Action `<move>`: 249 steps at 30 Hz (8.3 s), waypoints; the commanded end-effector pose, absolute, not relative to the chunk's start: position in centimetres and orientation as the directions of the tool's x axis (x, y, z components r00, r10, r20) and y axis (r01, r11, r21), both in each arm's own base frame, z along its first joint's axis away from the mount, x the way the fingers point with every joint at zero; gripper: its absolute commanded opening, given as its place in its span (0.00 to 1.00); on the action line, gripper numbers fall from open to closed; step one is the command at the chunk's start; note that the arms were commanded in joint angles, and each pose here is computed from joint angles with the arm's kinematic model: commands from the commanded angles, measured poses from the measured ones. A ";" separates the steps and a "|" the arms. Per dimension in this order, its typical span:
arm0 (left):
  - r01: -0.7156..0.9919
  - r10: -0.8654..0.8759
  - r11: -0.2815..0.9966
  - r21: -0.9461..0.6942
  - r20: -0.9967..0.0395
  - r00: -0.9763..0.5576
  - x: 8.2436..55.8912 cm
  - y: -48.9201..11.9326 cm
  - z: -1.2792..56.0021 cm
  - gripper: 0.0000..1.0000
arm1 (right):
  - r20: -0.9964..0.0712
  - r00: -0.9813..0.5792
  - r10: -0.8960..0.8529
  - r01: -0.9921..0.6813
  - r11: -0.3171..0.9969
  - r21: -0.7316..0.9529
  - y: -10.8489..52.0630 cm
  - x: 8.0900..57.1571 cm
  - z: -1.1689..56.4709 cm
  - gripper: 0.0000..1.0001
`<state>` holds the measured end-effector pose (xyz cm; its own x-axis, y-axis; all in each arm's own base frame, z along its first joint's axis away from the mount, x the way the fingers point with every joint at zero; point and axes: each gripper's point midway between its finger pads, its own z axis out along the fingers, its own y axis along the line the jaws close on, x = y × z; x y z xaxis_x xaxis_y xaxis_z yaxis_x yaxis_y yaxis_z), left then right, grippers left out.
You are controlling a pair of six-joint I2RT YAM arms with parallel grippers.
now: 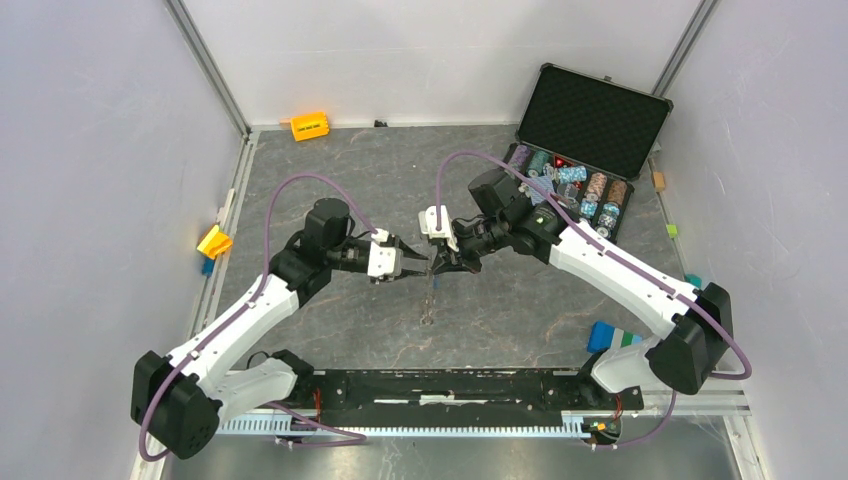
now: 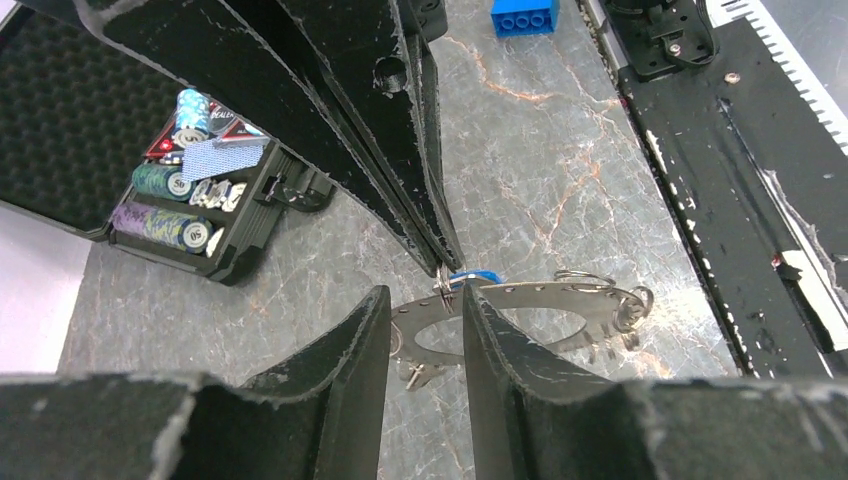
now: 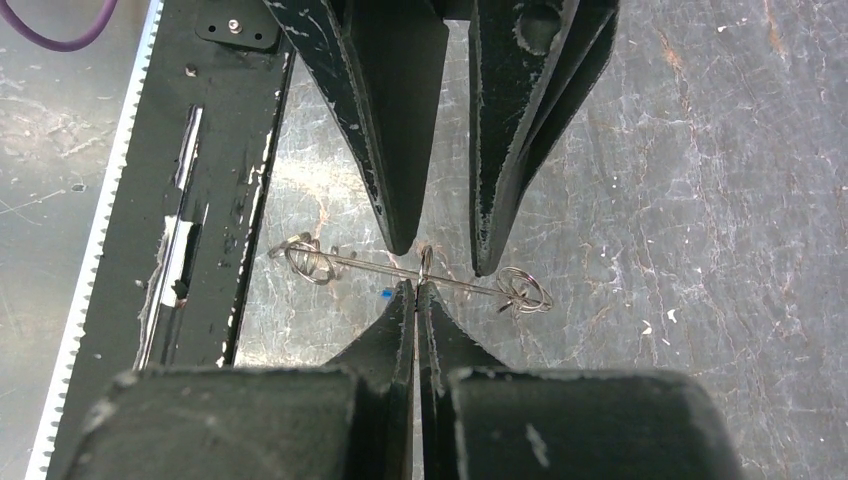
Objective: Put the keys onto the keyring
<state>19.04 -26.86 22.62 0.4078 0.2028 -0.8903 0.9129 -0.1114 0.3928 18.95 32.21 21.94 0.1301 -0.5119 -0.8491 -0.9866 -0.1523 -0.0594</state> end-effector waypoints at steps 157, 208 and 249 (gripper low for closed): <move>0.984 -0.170 0.127 0.125 -0.975 0.146 19.7 -27.7 26.8 0.02 | -0.940 0.073 -0.333 -0.995 -0.089 -0.046 30.9 20.3 24.9 0.34; 0.959 0.189 0.026 0.281 -0.944 0.271 21.3 -27.2 23.3 0.42 | -0.831 0.157 -0.534 -0.980 0.017 -0.197 31.5 22.6 25.9 0.00; 0.849 0.067 0.021 0.528 -0.848 0.526 21.9 -28.2 24.4 0.38 | -0.687 0.153 -0.711 -0.983 -0.038 -0.180 32.3 22.9 24.8 0.00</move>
